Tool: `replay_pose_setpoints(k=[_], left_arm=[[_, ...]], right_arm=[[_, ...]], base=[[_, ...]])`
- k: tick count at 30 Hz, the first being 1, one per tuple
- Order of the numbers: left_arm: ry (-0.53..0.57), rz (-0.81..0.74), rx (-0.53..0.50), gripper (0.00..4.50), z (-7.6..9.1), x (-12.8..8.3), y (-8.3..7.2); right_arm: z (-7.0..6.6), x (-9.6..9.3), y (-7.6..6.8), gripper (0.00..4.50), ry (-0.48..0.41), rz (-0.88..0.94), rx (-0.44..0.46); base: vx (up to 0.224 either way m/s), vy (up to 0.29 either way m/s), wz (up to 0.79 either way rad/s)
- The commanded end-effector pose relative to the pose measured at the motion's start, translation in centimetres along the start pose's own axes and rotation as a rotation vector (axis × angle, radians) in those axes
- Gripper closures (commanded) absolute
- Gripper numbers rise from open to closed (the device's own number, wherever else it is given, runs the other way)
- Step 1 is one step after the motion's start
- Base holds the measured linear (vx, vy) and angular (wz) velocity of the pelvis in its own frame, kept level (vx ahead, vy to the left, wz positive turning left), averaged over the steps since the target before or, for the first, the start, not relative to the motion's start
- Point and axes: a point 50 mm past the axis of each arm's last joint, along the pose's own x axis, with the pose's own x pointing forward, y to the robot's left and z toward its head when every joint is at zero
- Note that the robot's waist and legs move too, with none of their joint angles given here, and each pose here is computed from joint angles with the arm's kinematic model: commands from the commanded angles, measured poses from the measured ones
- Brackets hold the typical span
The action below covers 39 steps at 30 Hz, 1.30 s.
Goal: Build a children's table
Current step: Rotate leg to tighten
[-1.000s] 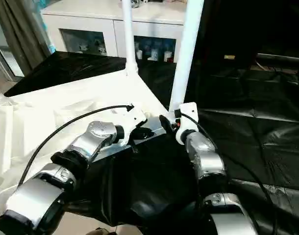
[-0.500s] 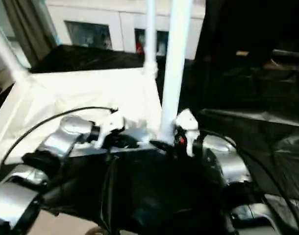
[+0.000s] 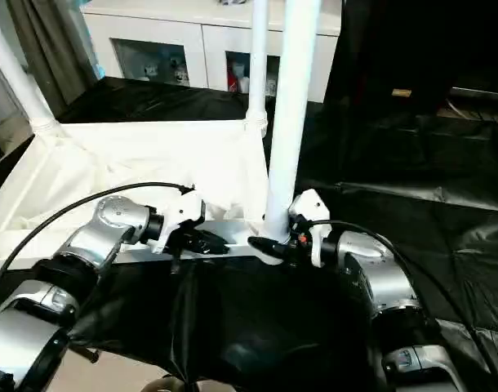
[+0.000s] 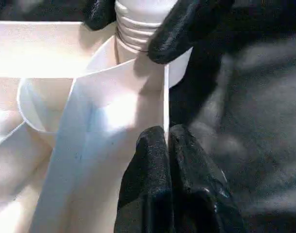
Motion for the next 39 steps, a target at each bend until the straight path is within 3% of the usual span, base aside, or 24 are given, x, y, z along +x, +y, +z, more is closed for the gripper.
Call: replay_pose_setpoints(k=[1,7,9,14,15,16,19,22,27,34,39], left_arm=[[0.0,0.084,-0.01,4.5,0.7,1.0,0.5],[0.024,0.277,-0.057,4.5,1.8,2.9,1.5],[0.027,0.395,-0.08,4.5,2.8,4.2,1.9],[0.012,0.395,-0.066,4.5,3.7,5.1,1.7],[0.009,0.385,-0.062,4.5,3.8,5.1,1.7],[0.003,0.368,-0.053,4.5,3.8,5.1,1.6],[-0.009,0.3,-0.026,4.5,3.6,4.6,1.4],[-0.015,0.258,-0.017,4.5,3.4,4.3,1.3],[-0.013,0.045,0.041,4.5,1.7,2.3,0.3],[0.0,-0.073,0.048,4.5,0.4,-0.1,-0.1],[0.005,-0.118,0.048,4.5,0.1,-1.1,-0.3]], right_arm=[[-1.5,0.7,0.0,1.75,0.053,-0.109,0.047],[-2.7,2.7,0.0,1.76,0.077,-0.389,0.159],[-2.7,4.4,0.8,1.76,0.089,-0.473,0.175],[-1.5,6.4,2.2,1.76,0.048,-0.405,0.115],[-1.3,6.6,2.4,1.2,0.038,-0.386,0.112],[-1.1,6.6,2.5,1.06,0.028,-0.364,0.108],[-0.4,6.3,2.4,1.04,-0.013,-0.288,0.088],[-0.2,5.8,2.1,0.67,-0.018,-0.24,0.064],[0.6,2.6,0.9,0.67,-0.017,-0.041,-0.018],[1.2,-0.4,-0.1,0.67,0.018,0.11,-0.07],[1.4,-1.3,0.0,0.67,0.038,0.177,-0.081]], base=[[0.0,0.0,0.0],[0.0,0.0,0.0],[0.0,0.0,0.0],[0.0,0.0,0.0],[0.0,0.0,0.0],[0.0,0.0,0.0],[0.0,0.0,0.0],[0.0,0.0,0.0],[0.02,-0.006,-0.01],[0.008,-0.003,0.0],[0.0,0.0,0.0]])
